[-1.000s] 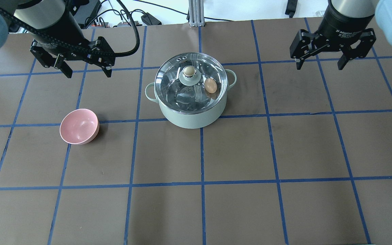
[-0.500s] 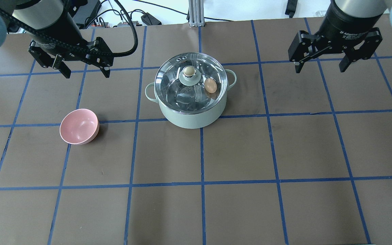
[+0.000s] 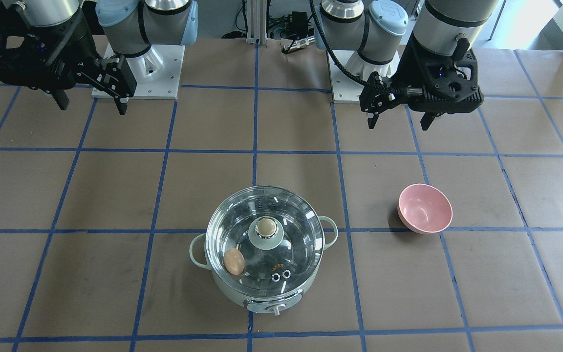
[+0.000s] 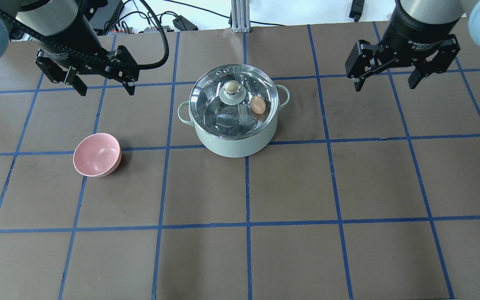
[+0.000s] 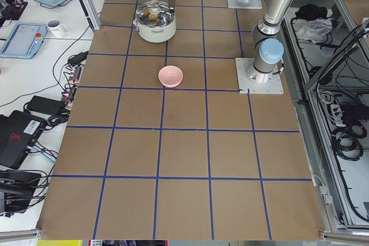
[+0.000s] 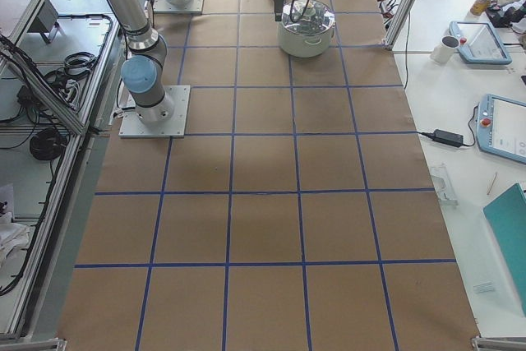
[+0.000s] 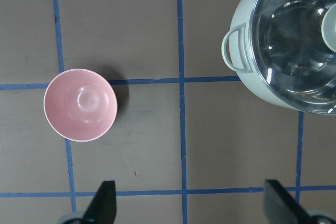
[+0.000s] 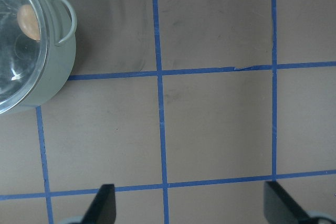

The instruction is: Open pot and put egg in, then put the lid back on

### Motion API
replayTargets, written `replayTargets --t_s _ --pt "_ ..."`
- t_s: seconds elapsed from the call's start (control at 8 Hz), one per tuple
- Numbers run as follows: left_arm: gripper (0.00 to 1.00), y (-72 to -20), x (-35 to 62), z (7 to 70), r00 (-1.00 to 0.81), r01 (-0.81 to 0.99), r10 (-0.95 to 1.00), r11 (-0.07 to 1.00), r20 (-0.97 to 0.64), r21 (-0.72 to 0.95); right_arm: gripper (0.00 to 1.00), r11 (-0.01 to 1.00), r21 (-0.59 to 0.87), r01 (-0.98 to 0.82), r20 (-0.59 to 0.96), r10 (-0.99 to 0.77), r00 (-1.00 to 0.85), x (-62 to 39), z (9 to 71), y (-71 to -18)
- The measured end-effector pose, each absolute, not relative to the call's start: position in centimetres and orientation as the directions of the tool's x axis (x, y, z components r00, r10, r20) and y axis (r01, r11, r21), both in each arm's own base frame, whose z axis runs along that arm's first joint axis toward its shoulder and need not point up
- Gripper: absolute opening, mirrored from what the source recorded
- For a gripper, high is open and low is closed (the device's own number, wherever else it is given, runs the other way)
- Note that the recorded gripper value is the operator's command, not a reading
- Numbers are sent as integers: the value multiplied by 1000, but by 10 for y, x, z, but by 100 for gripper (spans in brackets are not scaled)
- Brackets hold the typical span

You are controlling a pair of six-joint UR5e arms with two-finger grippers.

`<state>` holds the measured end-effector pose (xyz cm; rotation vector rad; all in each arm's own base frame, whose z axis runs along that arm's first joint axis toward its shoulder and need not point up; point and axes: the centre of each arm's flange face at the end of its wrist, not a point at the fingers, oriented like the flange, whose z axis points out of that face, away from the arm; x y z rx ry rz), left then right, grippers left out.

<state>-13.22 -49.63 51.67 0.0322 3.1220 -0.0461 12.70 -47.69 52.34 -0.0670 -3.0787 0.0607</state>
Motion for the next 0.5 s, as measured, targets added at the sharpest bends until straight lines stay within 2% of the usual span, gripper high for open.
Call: replayTargets --t_s 0.5 --pt "100 -496 -132 517 -1000 21 20 999 -20 -29 100 998 -50 45 55 48 -997 127 525 -478"
